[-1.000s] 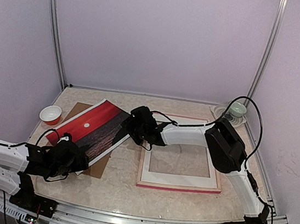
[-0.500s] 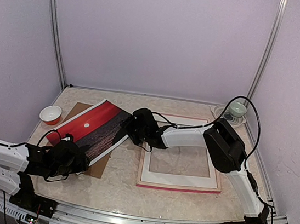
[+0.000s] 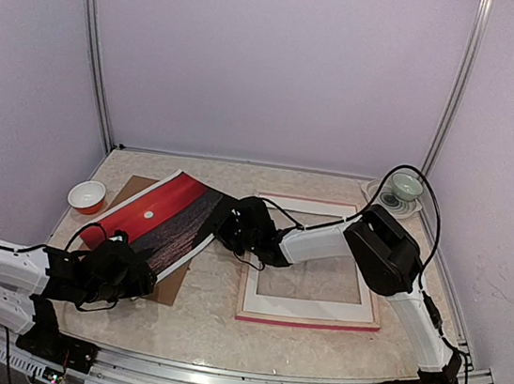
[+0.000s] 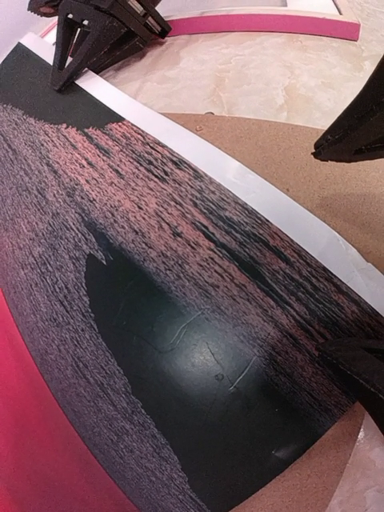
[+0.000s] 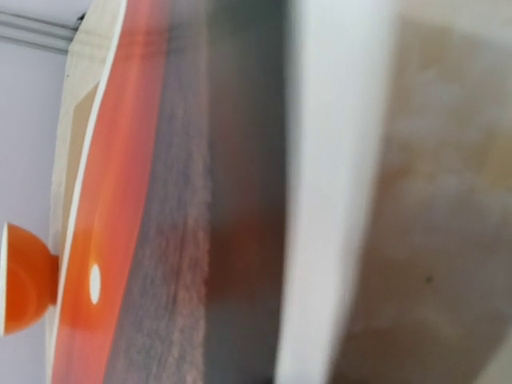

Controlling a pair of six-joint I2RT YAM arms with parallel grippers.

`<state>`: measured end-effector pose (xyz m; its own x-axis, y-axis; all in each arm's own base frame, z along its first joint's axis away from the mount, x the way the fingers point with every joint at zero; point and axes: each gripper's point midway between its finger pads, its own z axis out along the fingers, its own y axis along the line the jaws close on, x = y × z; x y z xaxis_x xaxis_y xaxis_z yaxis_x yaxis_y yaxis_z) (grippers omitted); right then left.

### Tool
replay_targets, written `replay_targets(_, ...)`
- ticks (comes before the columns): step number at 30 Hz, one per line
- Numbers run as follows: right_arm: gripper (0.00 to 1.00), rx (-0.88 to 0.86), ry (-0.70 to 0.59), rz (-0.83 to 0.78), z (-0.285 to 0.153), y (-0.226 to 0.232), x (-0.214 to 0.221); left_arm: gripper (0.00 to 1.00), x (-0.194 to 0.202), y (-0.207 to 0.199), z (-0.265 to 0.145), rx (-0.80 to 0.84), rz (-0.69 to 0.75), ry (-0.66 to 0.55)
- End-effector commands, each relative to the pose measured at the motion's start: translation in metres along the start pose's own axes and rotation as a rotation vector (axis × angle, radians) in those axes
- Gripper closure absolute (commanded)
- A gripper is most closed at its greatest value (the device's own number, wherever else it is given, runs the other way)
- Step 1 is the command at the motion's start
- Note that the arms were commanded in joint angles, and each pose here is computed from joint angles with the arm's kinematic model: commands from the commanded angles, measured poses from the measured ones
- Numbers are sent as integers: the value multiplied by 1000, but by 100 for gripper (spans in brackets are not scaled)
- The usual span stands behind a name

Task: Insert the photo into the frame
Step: Pick up the photo from the backboard, then move the frame body to the center of the board.

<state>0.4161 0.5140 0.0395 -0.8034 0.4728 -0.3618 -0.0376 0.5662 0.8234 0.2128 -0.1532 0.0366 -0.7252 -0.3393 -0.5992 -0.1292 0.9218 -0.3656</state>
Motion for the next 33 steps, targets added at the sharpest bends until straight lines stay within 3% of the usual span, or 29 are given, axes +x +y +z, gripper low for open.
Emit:
replay_targets(1, 92, -37, 8, -108, -9, 4, -7, 23, -8, -6, -6, 14, 6, -12)
replay_targets(4, 100, -86, -4, -155, -19, 14, -14, 22, -13, -9, -10, 18, 4, -21)
replay_targets(20, 100, -494, -36, -445, -124, 141, -61, 14, -39, -25, -37, 72, -28, -86)
replay_targets(33, 100, -459, -241, -612, -251, 149, -138, 4, -45, -60, -45, 94, 61, -98)
